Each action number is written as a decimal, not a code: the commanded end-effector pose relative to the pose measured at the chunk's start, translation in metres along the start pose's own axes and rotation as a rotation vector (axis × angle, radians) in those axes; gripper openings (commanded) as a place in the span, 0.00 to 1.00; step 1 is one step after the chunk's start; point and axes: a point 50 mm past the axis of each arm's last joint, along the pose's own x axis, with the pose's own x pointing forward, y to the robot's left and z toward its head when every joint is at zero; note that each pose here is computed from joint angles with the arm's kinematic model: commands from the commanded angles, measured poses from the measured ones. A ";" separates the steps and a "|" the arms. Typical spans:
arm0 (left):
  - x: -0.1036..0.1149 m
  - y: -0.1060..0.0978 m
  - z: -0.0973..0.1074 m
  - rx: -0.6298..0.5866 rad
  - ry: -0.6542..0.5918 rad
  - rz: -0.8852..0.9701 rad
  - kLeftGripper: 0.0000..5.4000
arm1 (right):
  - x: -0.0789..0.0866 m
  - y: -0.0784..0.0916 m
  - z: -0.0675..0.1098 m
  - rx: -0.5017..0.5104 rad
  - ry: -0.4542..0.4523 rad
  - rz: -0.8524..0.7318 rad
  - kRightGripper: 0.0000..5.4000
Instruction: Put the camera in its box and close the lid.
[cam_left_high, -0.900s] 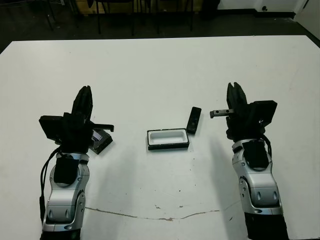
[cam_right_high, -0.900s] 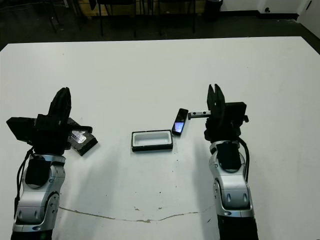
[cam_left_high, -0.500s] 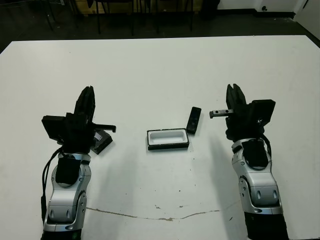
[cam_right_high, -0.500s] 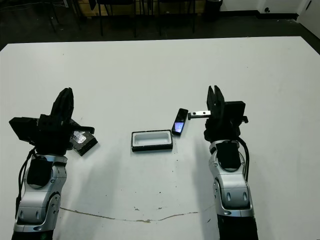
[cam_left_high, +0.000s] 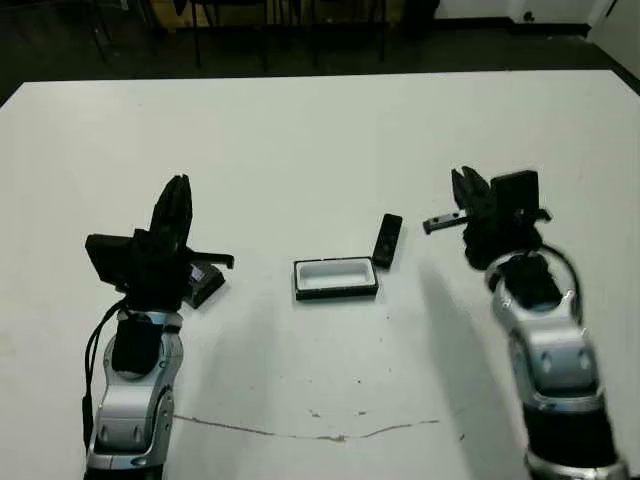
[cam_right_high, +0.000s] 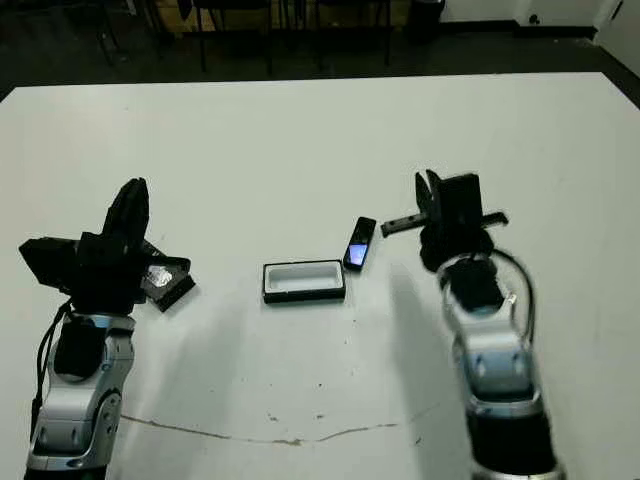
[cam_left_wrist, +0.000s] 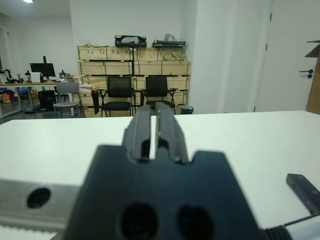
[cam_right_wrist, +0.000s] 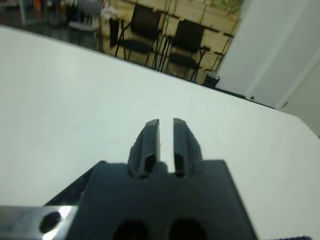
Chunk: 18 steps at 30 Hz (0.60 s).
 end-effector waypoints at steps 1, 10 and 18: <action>-0.005 0.002 -0.006 0.016 0.040 0.003 0.00 | 0.004 -0.001 0.001 -0.117 0.078 0.059 0.14; -0.008 0.000 -0.007 0.002 0.052 -0.007 0.00 | 0.018 0.004 0.001 -0.372 0.193 0.206 0.43; -0.008 -0.001 -0.009 0.004 0.062 -0.016 0.00 | 0.023 0.004 0.000 -0.293 0.326 0.358 0.69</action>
